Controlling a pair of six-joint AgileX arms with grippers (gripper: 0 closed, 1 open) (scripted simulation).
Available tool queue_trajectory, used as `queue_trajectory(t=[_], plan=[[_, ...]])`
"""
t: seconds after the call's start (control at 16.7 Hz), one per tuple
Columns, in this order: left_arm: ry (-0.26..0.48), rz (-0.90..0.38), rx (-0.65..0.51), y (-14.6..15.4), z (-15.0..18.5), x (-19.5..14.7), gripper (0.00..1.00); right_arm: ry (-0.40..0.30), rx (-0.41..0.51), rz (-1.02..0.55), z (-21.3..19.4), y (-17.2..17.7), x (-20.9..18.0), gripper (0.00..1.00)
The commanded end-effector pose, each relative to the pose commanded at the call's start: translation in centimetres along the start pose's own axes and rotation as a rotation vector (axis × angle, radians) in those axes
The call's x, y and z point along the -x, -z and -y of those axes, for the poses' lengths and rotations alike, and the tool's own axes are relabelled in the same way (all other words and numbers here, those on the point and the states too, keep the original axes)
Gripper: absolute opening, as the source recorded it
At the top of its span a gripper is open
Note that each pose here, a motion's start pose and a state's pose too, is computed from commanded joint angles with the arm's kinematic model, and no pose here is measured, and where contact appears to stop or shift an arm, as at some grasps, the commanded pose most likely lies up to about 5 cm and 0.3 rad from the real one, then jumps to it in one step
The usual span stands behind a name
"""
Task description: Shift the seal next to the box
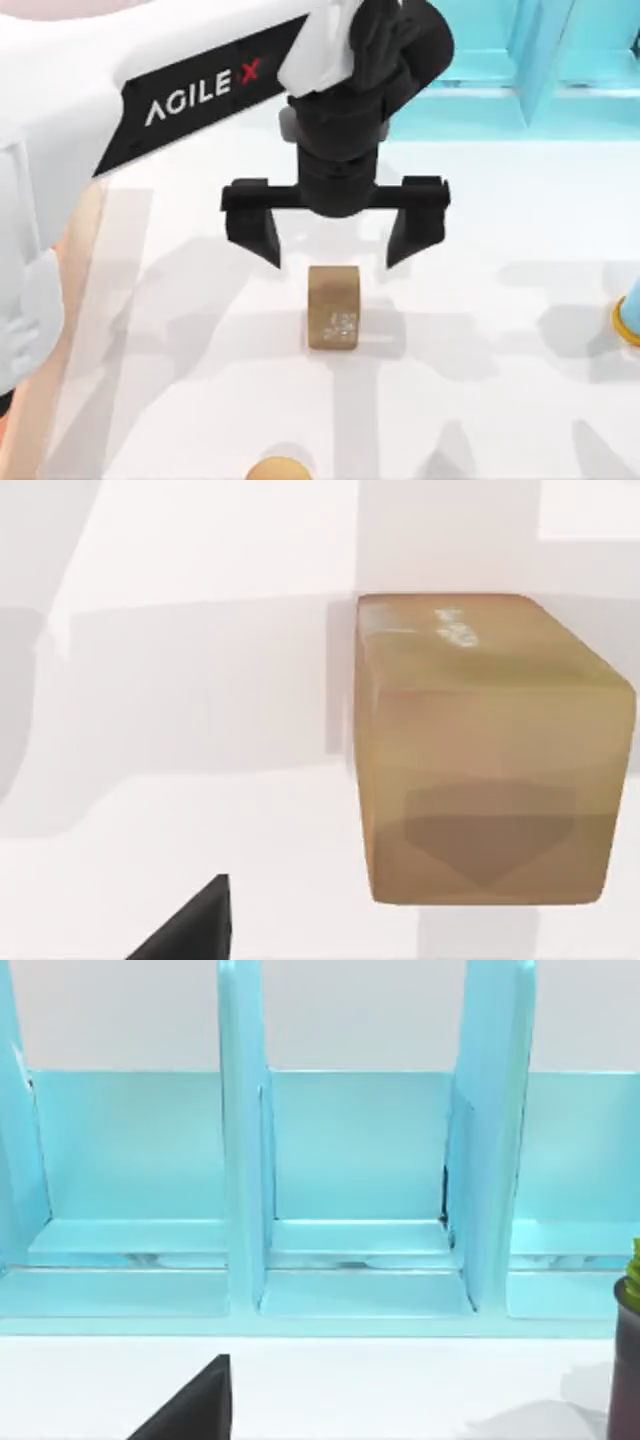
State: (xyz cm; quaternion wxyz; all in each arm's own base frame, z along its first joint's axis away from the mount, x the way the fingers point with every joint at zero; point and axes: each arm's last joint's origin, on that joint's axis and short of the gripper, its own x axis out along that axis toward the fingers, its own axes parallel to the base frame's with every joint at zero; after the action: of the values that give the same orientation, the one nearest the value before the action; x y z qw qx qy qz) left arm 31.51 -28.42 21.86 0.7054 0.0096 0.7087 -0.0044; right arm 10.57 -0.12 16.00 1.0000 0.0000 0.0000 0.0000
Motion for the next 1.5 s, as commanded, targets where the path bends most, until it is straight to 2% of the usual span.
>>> queue_trajectory(t=[0.42,0.72,1.5], plan=[[0.006,0.007,0.0,0.0,0.2,-7.9,1.0,0.0,0.0,0.0,0.0,0.0,0.0,1.0],[0.003,0.003,0.0,0.1,0.1,-8.8,1.0,0.0,0.0,0.0,0.0,0.0,0.0,1.0],[0.003,0.003,0.0,0.1,0.1,-8.8,0.02,0.0,0.0,0.0,0.0,0.0,0.0,1.0]])
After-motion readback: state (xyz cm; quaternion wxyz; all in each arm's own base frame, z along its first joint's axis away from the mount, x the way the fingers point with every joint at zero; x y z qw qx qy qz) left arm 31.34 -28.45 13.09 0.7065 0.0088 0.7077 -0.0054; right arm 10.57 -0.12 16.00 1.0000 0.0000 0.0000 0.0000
